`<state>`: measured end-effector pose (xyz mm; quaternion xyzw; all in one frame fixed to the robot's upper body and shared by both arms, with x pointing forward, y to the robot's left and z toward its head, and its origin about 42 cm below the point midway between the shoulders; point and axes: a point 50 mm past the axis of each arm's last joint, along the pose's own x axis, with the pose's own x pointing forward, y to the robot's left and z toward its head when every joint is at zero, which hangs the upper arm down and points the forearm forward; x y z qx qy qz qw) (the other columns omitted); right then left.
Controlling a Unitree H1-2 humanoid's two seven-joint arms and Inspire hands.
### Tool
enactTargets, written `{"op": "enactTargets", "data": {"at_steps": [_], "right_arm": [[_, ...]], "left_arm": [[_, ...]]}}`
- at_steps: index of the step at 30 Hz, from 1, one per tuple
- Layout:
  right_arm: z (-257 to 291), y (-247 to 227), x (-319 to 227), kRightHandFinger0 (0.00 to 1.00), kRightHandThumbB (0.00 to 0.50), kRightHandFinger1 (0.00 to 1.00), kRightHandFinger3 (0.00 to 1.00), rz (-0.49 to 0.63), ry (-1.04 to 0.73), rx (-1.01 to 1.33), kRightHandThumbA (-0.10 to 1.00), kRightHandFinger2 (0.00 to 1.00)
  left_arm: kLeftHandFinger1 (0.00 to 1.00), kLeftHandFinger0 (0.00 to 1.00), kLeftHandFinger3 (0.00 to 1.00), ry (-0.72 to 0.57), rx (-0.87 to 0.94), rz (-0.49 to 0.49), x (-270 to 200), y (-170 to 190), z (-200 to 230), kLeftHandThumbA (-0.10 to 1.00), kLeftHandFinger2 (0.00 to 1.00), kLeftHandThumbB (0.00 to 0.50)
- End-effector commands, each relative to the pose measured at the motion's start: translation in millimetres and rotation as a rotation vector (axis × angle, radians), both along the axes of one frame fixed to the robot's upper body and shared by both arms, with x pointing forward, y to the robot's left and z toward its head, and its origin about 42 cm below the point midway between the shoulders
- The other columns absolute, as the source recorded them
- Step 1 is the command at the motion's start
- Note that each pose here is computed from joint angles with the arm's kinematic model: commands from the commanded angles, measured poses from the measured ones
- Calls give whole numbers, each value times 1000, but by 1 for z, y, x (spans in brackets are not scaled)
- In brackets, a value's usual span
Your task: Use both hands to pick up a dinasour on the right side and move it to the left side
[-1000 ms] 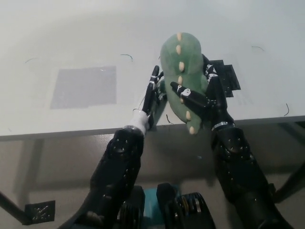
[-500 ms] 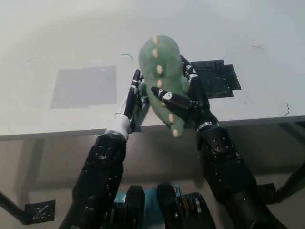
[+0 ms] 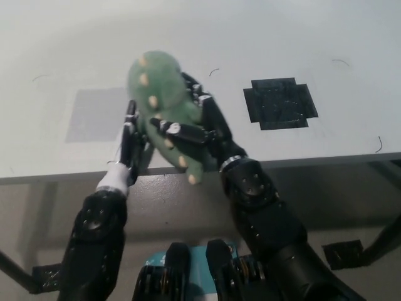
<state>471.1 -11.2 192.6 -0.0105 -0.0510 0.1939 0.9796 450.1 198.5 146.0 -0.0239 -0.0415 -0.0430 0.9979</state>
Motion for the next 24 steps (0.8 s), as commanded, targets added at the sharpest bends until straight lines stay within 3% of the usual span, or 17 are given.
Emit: {"op": "enactTargets", "data": {"at_steps": [1, 5, 9, 11, 14, 24], "right_arm": [[4, 46, -21, 1000, 154, 1000, 1000, 199, 55, -46, 1000, 1000], [2, 47, -27, 1000, 139, 1000, 1000, 217, 75, -30, 1000, 1000], [3, 47, -29, 1000, 139, 1000, 1000, 227, 69, -25, 1000, 1000], [3, 47, -30, 1000, 156, 1000, 1000, 234, 55, -35, 1000, 1000], [3, 49, -35, 1000, 159, 1000, 1000, 264, 29, -32, 1000, 1000], [4, 53, -55, 1000, 156, 1000, 1000, 307, -17, -59, 1000, 1000]], "left_arm": [[1000, 1000, 1000, 10, -1, -17, -8, -2, 4, 1000, 1000, 314], [1000, 1000, 1000, 20, -15, -15, -14, 0, 2, 1000, 1000, 260], [1000, 1000, 1000, -2, -18, -17, -18, 3, 4, 1000, 1000, 306], [1000, 1000, 1000, -19, -22, -15, -19, 3, 6, 1000, 1000, 302], [1000, 1000, 1000, -47, -39, -4, -29, 6, 10, 1000, 1000, 255], [1000, 1000, 1000, -68, -49, 23, -57, 12, 9, 1000, 1000, 280]]}}
